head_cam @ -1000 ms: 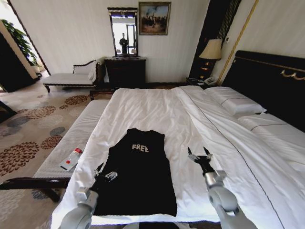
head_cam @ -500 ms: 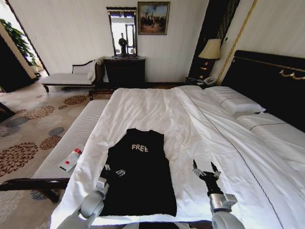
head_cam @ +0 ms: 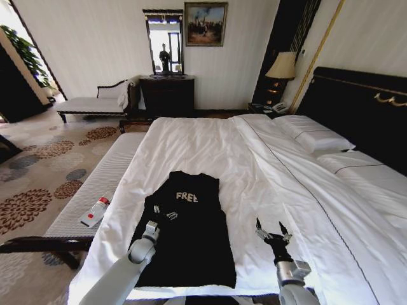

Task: Fold the clothes on the bed.

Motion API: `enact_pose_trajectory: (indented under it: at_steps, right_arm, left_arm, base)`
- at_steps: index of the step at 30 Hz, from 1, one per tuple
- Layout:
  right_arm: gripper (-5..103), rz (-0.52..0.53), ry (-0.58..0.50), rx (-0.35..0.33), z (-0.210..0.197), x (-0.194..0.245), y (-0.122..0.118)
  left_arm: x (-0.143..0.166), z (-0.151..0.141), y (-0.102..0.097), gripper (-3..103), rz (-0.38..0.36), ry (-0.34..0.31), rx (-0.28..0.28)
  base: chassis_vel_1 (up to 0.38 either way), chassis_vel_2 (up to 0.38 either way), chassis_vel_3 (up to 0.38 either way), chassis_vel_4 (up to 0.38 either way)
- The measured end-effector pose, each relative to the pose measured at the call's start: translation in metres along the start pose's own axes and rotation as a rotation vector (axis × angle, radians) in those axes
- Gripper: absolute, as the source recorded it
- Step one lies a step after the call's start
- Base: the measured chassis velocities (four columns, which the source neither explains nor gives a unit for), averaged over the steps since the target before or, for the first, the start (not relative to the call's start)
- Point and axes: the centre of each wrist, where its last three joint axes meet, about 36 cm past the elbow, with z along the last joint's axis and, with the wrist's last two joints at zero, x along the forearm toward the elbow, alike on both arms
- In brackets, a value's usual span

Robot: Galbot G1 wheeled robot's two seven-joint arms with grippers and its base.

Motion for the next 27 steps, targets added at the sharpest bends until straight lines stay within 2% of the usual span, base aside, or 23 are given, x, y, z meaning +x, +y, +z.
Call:
enact_pose_trajectory:
  at_steps: [7,8,11,13,16,19,22,25,26,27]
  right_arm:
    - [100,0.011,-0.003,-0.013,-0.003,-0.004,-0.007]
    - [100,0.012,-0.005,-0.016,-0.004,-0.006,-0.009]
    - [100,0.015,-0.006,-0.021,-0.006,-0.007,-0.010]
    - [100,0.018,-0.007,-0.028,-0.007,-0.008,-0.010]
    - [100,0.023,-0.005,-0.037,-0.008,-0.008,-0.010]
    - [100,0.026,-0.003,-0.040,-0.008,-0.008,-0.010]
    - [100,0.027,-0.002,-0.042,-0.008,-0.007,-0.010]
    - [100,0.028,-0.001,-0.045,-0.007,-0.007,-0.009]
    - [100,0.028,-0.001,-0.045,-0.007,-0.007,-0.009]
    - [100,0.029,0.000,-0.045,-0.006,-0.007,-0.009]
  left_arm:
    - [-0.004,0.007,0.001,93,0.014,0.049,-0.004]
    - [-0.006,0.008,0.003,87,0.014,0.057,-0.008]
    - [-0.009,0.008,0.005,85,0.009,0.066,-0.006]
    - [-0.010,0.008,0.007,74,0.001,0.077,0.005]
    - [-0.010,0.009,0.010,68,-0.008,0.085,0.008]
    - [-0.010,0.011,0.013,52,-0.014,0.091,0.006]
    - [-0.010,0.011,0.012,46,-0.015,0.091,0.008]
    - [-0.011,0.009,0.013,30,-0.018,0.087,0.012]
    - [-0.011,0.009,0.013,30,-0.018,0.087,0.012]
    - [-0.011,0.008,0.013,25,-0.019,0.085,0.013]
  base:
    - [0.000,0.000,0.000,0.000]
    - [0.000,0.000,0.000,0.000]
    - [0.000,0.000,0.000,0.000]
    - [0.000,0.000,0.000,0.000]
    - [0.000,0.000,0.000,0.000]
    - [0.000,0.000,0.000,0.000]
    - [0.000,0.000,0.000,0.000]
    - [0.000,0.000,0.000,0.000]
    - [0.000,0.000,0.000,0.000]
    - [0.000,0.000,0.000,0.000]
